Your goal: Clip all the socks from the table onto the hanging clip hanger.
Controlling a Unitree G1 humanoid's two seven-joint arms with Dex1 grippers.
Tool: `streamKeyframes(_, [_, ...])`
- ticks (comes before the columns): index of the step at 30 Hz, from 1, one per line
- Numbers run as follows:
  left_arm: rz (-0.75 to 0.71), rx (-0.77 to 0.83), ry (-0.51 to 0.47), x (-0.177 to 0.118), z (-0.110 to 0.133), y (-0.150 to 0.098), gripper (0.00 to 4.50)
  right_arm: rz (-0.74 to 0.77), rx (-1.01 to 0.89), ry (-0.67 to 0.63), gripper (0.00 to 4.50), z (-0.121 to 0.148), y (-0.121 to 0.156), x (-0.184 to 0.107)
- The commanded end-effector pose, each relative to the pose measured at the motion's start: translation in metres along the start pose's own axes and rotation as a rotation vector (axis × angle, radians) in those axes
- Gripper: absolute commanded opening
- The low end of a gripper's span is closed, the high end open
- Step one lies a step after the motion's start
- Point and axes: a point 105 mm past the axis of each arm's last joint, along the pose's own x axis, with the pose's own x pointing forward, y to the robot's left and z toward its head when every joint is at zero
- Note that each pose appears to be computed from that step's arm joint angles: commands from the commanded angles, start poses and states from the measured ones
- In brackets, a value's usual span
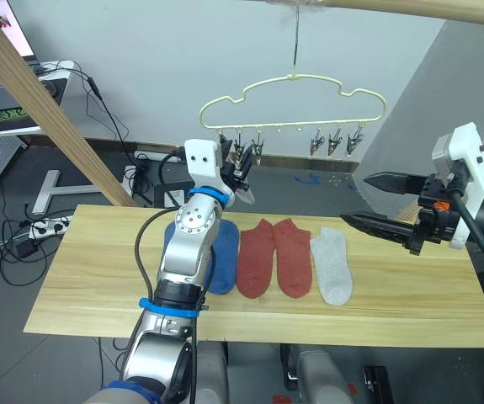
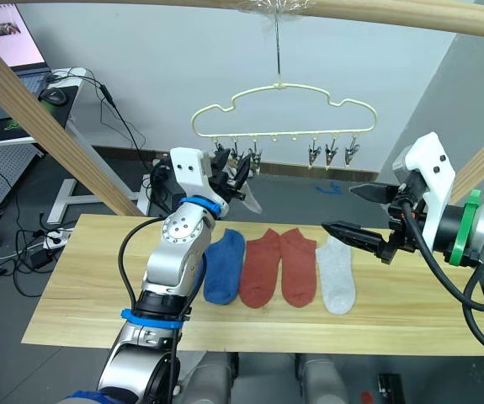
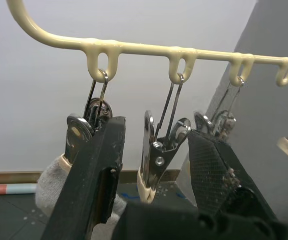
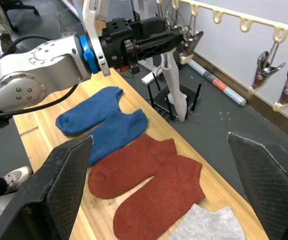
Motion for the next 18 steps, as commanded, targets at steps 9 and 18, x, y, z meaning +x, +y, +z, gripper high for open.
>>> streamKeyframes(9, [0.004, 0.001, -0.079, 0.009, 0.020, -0.005, 2.23, -0.047, -0.020, -0.095, 4.50, 0.022, -0.004, -0.005])
streamKeyframes(18, [0.017, -0.006, -0.083, 0.011, 0.021, -0.004, 2.23, -0.059, -0.008, -0.098, 4.50, 0.023, -0.004, -0.006])
